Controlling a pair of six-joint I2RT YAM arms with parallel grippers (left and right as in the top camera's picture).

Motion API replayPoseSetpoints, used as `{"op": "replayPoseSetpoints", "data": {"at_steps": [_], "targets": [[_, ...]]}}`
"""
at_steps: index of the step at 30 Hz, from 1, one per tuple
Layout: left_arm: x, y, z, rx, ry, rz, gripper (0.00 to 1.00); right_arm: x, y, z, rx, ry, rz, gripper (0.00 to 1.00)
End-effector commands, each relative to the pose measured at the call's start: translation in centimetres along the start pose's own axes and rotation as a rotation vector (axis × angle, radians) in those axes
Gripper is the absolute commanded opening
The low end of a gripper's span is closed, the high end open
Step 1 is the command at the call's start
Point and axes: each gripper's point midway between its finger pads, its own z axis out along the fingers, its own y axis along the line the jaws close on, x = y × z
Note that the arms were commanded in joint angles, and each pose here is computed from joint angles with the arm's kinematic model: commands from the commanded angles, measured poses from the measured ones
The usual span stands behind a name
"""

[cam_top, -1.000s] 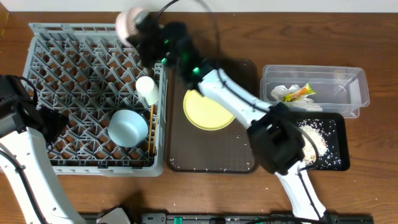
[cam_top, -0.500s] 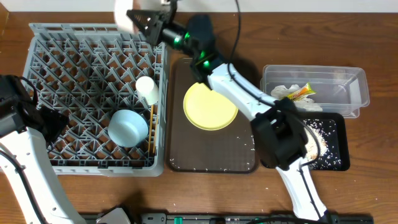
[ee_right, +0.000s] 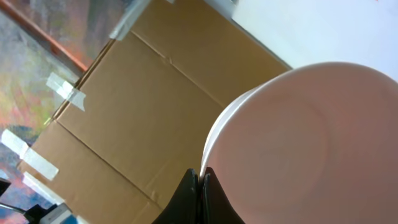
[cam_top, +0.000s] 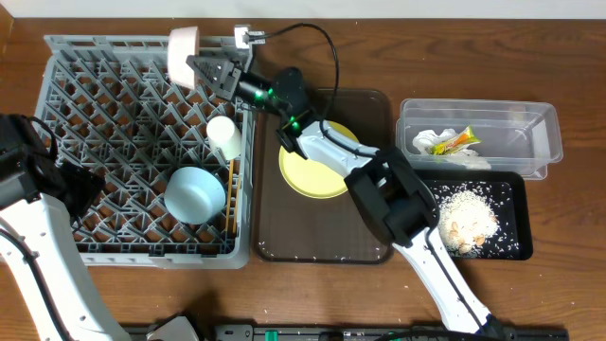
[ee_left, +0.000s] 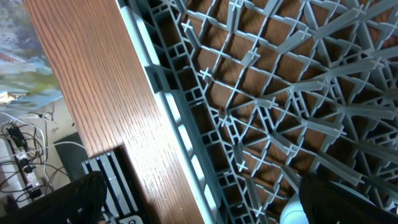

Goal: Sort waste into correct bins and load items into the dishwasher

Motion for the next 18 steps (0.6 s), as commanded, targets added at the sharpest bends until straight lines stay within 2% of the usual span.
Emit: {"op": "replayPoseSetpoints", "data": {"at_steps": [1, 8, 18], "targets": [[-0.2, 0.3, -0.2, -0.009, -0.011, -0.006, 1.00, -0.8, -0.8, -0.9, 0.002, 0.034, 0.056, 0.01], [-0.2, 0.3, -0.2, -0.009, -0.010, -0.006, 1.00, 1.1, -3.4, -1.4, 0.083, 0.127, 0.072, 0.01], [-0.2, 0.3, -0.2, -0.009, -0.011, -0.006, 1.00, 0.4, -4.2, -2.6, 0.090, 0.163, 0.083, 0.01]]}}
